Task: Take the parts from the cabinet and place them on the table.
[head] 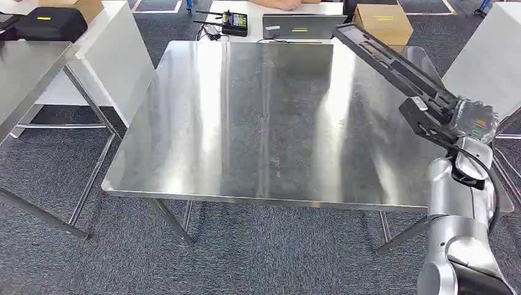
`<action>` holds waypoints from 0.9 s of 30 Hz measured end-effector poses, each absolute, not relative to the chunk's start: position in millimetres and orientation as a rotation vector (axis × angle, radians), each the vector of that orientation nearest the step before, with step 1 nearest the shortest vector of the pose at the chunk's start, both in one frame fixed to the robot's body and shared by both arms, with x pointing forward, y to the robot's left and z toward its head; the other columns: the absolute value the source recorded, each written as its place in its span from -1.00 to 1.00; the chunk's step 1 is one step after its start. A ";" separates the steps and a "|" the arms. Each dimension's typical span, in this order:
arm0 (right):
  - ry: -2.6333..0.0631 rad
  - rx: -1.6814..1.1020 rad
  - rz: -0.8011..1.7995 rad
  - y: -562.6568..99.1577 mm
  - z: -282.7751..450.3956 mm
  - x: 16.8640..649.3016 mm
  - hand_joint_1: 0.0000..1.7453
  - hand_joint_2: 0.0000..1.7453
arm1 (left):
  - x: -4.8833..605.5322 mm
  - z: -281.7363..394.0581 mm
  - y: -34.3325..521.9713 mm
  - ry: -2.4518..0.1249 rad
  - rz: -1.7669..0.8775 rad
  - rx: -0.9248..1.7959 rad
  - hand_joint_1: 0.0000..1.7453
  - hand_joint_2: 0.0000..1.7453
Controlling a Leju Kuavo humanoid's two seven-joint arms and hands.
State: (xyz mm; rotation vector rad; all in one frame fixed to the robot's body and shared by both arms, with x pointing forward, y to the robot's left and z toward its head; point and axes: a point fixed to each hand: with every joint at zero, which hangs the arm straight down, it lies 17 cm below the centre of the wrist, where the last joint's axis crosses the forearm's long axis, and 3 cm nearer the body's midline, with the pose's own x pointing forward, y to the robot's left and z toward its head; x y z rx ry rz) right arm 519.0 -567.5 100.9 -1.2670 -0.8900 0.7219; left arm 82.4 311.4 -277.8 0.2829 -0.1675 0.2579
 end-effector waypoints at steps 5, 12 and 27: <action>-0.890 -1.218 0.837 -537.5 79.3 525.5 1.00 1.00 | 84.6 -277.4 315.0 -0.180 0.227 0.286 -1.00 1.00; -0.921 -1.114 0.993 -452.0 36.2 533.0 1.00 1.00 | 92.4 -275.9 319.8 -0.217 0.200 0.288 -1.00 1.00; -0.933 -1.044 1.057 -407.7 13.7 532.1 1.00 1.00 | 93.0 -275.6 324.6 -0.219 0.197 0.296 -1.00 1.00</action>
